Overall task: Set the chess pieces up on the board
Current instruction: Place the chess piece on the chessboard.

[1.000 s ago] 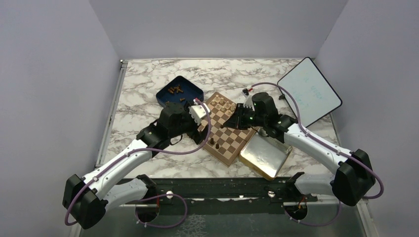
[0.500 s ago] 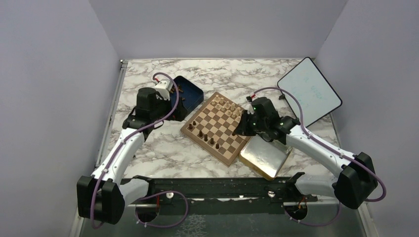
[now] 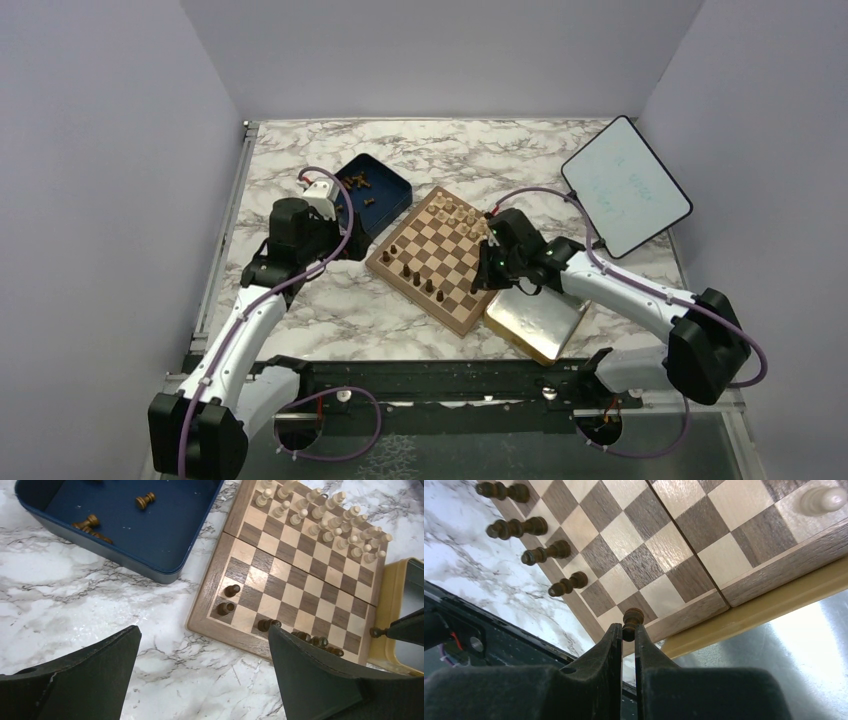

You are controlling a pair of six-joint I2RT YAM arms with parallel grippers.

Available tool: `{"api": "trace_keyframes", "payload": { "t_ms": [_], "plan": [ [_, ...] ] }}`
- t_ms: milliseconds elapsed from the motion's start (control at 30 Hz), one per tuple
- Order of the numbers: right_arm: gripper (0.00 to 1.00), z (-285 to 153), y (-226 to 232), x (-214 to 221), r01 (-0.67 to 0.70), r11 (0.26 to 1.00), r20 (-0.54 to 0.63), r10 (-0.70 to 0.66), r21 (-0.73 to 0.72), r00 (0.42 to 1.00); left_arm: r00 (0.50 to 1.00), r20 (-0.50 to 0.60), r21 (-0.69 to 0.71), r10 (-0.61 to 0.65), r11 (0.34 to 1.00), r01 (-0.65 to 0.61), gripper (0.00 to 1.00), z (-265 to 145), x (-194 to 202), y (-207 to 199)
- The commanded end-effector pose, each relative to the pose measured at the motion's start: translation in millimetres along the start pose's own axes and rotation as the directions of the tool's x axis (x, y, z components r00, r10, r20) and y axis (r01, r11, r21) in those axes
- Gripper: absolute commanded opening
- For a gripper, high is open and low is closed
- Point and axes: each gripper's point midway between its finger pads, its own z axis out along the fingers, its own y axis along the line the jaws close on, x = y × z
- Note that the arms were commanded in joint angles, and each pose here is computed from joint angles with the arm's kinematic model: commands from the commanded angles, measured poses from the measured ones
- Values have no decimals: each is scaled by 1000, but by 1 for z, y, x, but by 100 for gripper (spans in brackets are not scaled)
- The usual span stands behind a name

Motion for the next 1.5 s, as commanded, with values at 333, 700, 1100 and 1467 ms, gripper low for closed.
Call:
{"api": "trace_keyframes", "payload": {
  "t_ms": [333, 700, 1100, 1467],
  "plan": [
    [5, 14, -2, 19, 48, 989, -34, -44, 141, 998, 996, 79, -134, 47, 990, -36, 99, -16, -14, 21],
    [5, 18, 1, 22, 54, 988, -36, -49, 142, 998, 995, 81, -133, 49, 990, -38, 99, -17, -14, 21],
    [5, 24, 6, 23, 58, 989, -39, -53, 135, 998, 996, 80, -127, 49, 991, -39, 99, -17, -13, 20],
    [5, 28, 8, 23, 59, 988, -43, -54, 142, 998, 995, 81, -127, 50, 991, -39, 99, -18, -12, 20]
  ]
}}
